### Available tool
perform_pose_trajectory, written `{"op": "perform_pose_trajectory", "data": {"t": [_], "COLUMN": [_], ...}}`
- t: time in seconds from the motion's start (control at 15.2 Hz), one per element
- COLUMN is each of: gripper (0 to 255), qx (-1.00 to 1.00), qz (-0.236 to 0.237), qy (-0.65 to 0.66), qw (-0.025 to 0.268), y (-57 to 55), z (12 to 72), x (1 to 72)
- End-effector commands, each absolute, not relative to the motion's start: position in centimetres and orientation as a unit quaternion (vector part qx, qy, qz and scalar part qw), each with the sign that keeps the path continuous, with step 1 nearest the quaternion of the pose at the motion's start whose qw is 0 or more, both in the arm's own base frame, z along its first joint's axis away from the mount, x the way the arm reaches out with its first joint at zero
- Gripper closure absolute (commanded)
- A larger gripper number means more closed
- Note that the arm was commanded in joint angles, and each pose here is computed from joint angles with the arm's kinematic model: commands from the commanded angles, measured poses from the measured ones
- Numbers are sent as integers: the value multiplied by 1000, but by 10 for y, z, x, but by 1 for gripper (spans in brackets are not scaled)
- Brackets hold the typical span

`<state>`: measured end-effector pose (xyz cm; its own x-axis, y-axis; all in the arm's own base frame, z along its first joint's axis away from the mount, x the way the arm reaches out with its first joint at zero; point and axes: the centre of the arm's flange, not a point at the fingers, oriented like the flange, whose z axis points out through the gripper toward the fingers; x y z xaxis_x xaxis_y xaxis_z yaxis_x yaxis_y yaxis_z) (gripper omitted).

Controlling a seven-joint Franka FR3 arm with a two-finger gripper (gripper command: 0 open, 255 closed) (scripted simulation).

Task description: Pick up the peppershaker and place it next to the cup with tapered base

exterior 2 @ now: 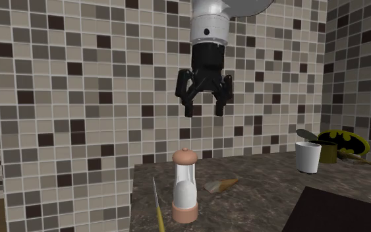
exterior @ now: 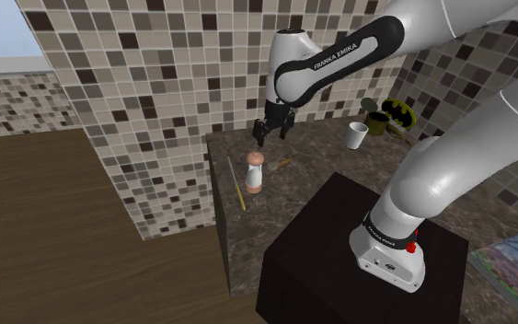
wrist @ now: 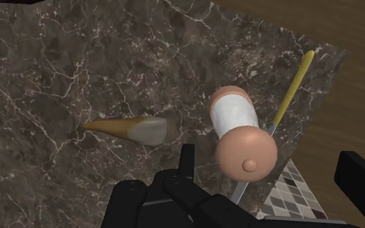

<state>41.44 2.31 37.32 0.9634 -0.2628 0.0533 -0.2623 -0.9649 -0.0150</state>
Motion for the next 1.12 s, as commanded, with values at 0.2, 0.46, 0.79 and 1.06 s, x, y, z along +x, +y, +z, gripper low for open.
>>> {"op": "perform_pose_trajectory", "data": {"t": [0.2, 0.46, 0.79, 1.06], "gripper": [0, 0, 0, 0], "qx": [-989, -988, -988, -988], "qz": [-39, -43, -43, -43], "qy": [144, 148, 148, 148], "qw": [1, -1, -1, -1], "y": [28, 29, 28, 28], "z": [317, 285, 258, 255], "x": [447, 460, 462, 462]}}
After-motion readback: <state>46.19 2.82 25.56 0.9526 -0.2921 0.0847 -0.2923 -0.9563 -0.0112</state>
